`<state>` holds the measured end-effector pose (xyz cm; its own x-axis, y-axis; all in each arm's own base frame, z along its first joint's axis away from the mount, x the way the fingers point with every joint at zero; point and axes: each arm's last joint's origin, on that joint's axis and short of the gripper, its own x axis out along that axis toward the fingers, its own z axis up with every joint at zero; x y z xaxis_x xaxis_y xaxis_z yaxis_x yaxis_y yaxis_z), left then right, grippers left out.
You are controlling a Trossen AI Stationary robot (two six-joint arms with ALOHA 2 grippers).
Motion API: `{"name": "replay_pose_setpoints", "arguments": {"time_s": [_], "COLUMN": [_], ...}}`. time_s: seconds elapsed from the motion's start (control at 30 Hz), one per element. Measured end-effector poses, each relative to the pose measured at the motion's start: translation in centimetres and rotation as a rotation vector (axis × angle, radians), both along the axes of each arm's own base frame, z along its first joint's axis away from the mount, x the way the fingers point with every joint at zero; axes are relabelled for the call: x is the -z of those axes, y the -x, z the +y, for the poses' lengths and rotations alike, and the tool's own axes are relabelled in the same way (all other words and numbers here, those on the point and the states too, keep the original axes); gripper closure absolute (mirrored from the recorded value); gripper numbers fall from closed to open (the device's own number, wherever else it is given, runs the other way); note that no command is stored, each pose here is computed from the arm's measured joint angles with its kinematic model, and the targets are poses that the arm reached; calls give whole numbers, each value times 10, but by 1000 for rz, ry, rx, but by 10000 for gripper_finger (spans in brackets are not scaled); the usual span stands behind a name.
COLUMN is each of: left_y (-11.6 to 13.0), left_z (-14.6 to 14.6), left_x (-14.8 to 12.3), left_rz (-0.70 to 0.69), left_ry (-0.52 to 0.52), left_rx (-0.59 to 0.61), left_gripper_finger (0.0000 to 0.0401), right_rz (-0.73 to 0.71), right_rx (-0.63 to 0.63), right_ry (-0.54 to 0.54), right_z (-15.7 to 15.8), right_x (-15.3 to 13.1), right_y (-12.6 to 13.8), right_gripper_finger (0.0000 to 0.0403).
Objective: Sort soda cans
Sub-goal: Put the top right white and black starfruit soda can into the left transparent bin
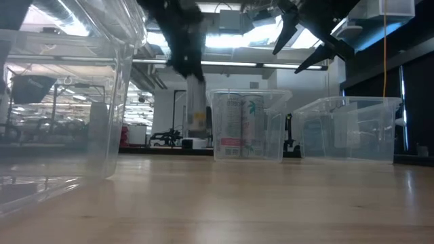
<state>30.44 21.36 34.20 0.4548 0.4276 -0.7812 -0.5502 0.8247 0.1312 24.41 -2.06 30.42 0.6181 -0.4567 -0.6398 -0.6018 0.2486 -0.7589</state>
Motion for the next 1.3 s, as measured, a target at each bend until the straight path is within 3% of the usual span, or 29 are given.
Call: {"name": "replay_pose_setpoints", "arguments": {"time_s": [0.3, 0.63, 0.93, 1.3], "left_y": [25, 65, 93, 100], "left_z": [-72, -156, -216, -277], "left_x": [-56, -93, -101, -101], "left_rz": [-88, -163, -164, -195], "left_ry": [-46, 13, 121, 269], "left_rx": [83, 218, 327, 454], "left_gripper_finger": [153, 154, 154, 154], "right_rz": [-1, -6, -9, -15], "right_rx": [-19, -23, -19, -4], "right_ry": [-19, -29, -33, -44], "right_z": [1, 1, 1, 1], "right_x": [0, 0, 0, 0], "right_y": [0, -1, -1, 0], "right_gripper_finger": [91, 91, 91, 91]}}
